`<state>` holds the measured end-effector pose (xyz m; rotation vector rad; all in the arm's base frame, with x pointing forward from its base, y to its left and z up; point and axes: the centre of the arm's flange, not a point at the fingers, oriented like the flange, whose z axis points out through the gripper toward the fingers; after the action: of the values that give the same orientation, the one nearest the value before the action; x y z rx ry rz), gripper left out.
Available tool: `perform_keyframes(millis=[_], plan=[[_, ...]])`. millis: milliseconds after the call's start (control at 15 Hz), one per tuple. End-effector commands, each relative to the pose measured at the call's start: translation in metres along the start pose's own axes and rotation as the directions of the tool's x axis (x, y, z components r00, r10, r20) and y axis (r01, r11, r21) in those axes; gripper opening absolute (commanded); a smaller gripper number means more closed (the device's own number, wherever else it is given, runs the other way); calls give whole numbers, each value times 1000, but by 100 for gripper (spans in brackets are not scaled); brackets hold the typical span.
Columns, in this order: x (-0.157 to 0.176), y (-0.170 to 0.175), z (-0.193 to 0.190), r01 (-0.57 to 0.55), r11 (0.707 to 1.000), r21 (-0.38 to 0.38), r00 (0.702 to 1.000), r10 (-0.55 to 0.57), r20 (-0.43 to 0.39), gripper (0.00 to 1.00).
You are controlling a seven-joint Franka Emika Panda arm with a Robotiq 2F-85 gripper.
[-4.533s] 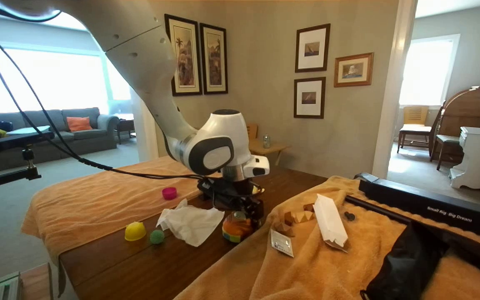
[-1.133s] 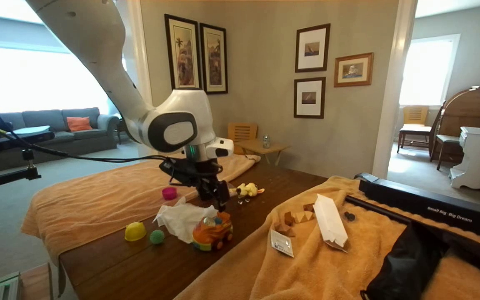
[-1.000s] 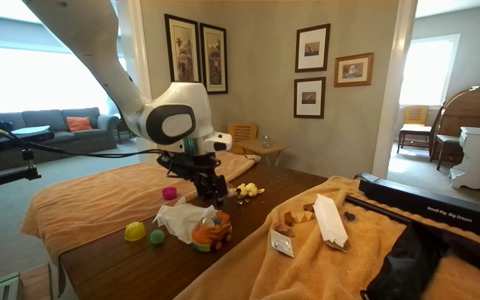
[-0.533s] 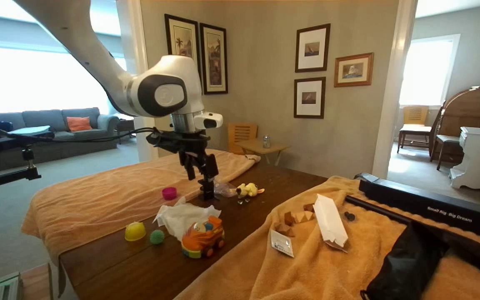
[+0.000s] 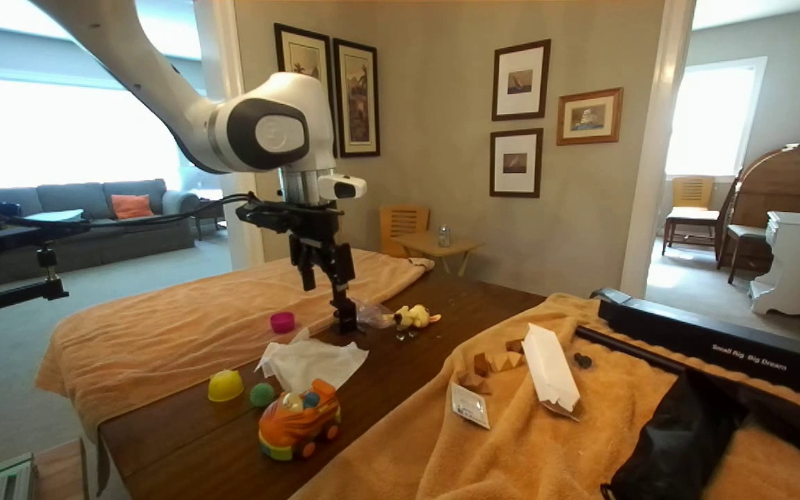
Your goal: Move the toy car on the table
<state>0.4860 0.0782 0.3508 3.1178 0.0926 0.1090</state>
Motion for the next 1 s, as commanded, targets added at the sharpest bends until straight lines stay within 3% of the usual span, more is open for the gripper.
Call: perform_keyframes(millis=[0,400,933], plan=[[2,0,-14,-25,999,-22,999,26,46,100],[3,1,-17,-3,1000,-28,995,6,103,100],[2,2,-10,1,1000,-21,996,1,91,100]])
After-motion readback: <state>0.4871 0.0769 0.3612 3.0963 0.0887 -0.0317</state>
